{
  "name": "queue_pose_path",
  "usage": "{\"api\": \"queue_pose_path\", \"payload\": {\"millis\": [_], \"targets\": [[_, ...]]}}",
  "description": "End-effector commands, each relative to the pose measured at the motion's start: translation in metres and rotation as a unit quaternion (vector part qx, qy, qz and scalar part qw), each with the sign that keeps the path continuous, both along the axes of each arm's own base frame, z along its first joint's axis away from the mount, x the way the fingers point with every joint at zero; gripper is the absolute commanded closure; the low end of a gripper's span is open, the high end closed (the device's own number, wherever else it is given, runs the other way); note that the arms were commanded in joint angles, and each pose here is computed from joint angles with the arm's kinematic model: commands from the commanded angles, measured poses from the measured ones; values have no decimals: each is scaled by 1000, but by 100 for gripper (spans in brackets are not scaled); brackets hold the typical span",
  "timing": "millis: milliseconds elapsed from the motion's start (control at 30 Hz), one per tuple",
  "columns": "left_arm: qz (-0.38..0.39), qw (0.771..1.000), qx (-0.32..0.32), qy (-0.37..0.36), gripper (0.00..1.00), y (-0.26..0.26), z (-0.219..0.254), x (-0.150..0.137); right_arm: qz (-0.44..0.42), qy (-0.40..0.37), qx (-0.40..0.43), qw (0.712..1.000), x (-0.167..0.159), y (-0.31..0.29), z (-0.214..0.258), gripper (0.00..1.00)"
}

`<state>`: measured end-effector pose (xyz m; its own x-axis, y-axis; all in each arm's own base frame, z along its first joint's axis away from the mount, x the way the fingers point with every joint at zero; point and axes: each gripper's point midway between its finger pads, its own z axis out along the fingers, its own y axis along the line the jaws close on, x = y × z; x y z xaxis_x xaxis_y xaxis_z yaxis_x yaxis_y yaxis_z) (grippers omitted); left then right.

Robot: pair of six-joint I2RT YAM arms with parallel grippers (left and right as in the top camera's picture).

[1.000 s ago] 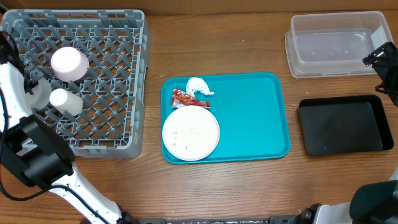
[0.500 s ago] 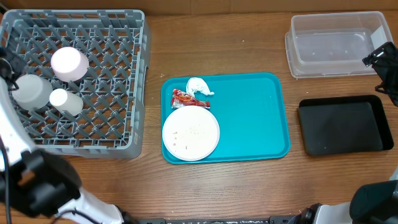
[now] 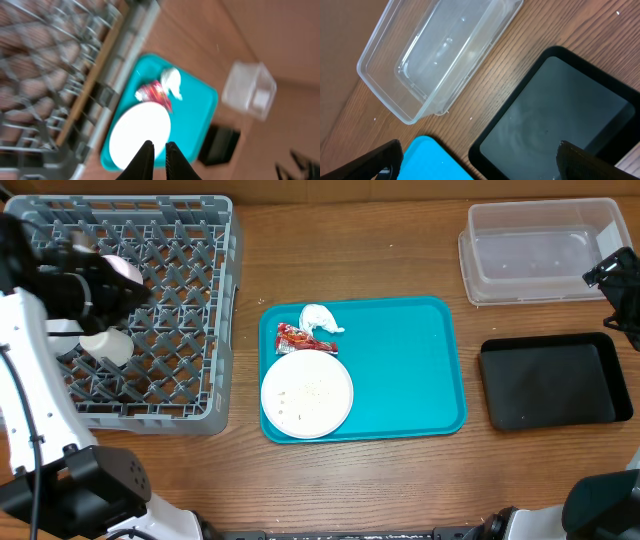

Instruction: Sort waste into correct bins and load items into the dishwasher

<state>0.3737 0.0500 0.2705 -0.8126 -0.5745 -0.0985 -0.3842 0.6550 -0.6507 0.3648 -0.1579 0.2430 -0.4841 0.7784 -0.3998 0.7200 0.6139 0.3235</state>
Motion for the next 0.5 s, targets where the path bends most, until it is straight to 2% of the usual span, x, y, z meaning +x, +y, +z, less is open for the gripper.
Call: {"api": "queue_pose_path", "payload": {"millis": [0,267,467], "targets": [[-71,997,-9,-20,88,-27,4,-4,-1,-8,-4,1000,2,-1,6,0],[-161,987,-10,2,96,-62,1,-32,-1,-8,-3,1000,2,-1,6,0],[-174,984,20,-7,96,-66,11,-49,0,-8,-4,1000,2,-1,6,0]]}}
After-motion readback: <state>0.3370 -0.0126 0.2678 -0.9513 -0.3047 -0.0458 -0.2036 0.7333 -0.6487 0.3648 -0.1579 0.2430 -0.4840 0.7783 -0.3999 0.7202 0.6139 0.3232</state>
